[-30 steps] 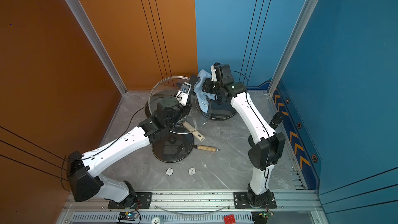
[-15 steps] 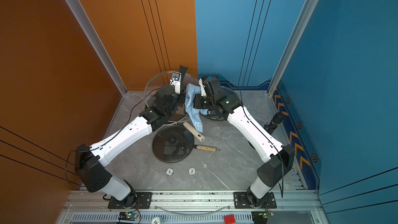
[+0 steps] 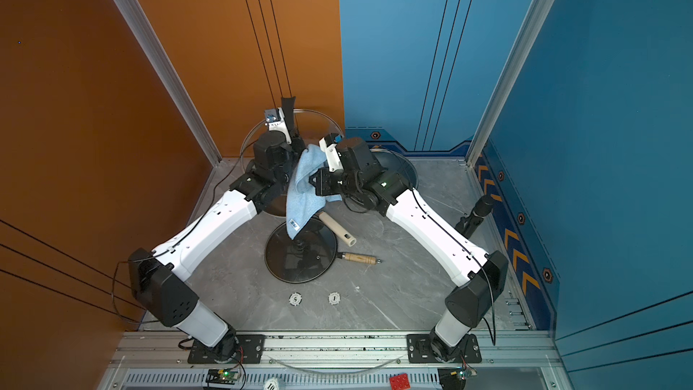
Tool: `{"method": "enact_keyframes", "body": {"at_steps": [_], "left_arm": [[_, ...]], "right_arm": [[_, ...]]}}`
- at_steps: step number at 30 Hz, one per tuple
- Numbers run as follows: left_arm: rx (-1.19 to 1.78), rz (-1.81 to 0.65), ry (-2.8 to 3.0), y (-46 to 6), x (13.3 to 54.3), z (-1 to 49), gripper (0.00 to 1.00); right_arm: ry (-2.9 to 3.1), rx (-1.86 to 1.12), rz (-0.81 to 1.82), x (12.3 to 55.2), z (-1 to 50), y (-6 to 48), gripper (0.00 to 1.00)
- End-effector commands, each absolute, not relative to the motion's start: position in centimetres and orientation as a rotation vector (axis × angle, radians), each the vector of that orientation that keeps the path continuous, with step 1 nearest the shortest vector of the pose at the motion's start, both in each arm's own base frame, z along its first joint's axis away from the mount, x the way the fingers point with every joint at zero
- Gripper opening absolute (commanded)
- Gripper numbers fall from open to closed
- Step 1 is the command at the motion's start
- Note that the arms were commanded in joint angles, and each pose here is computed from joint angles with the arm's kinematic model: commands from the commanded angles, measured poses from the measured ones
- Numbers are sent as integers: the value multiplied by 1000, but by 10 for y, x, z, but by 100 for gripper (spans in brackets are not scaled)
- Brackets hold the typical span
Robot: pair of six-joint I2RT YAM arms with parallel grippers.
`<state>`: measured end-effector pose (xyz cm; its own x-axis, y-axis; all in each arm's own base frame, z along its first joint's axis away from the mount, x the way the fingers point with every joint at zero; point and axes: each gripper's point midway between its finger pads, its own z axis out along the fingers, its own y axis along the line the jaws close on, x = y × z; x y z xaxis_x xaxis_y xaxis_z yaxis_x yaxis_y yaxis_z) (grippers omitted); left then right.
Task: Wipe the pot lid with a cloth
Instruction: Wipe the pot lid.
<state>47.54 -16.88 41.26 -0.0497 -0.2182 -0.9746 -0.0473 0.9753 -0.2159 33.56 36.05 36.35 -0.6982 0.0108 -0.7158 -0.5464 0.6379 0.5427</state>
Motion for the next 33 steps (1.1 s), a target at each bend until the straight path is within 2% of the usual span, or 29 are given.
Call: {"method": "enact_keyframes", "body": {"at_steps": [1,8,16,25,29,33], "left_arm": [[-331,-338,1356,-155,446,508,0],[-298,-301,1335,-145,425,515,0],[-181,-324,1326,-154,408,521,0],[38,-355,1336,-197,391,521,0],[55,-324,1356,-198,388,515,0],[60,-296,1373,-196,391,509,0]], "right_arm": [[2175,-450,1028,343,356,375,0],[2304,-419,694,368,319,324,0],[2353,-281,535,391,302,255,0],[2225,-270,559,428,346,264,0],[2155,-254,558,429,375,263,0],[2098,-194,474,422,400,233,0]]}}
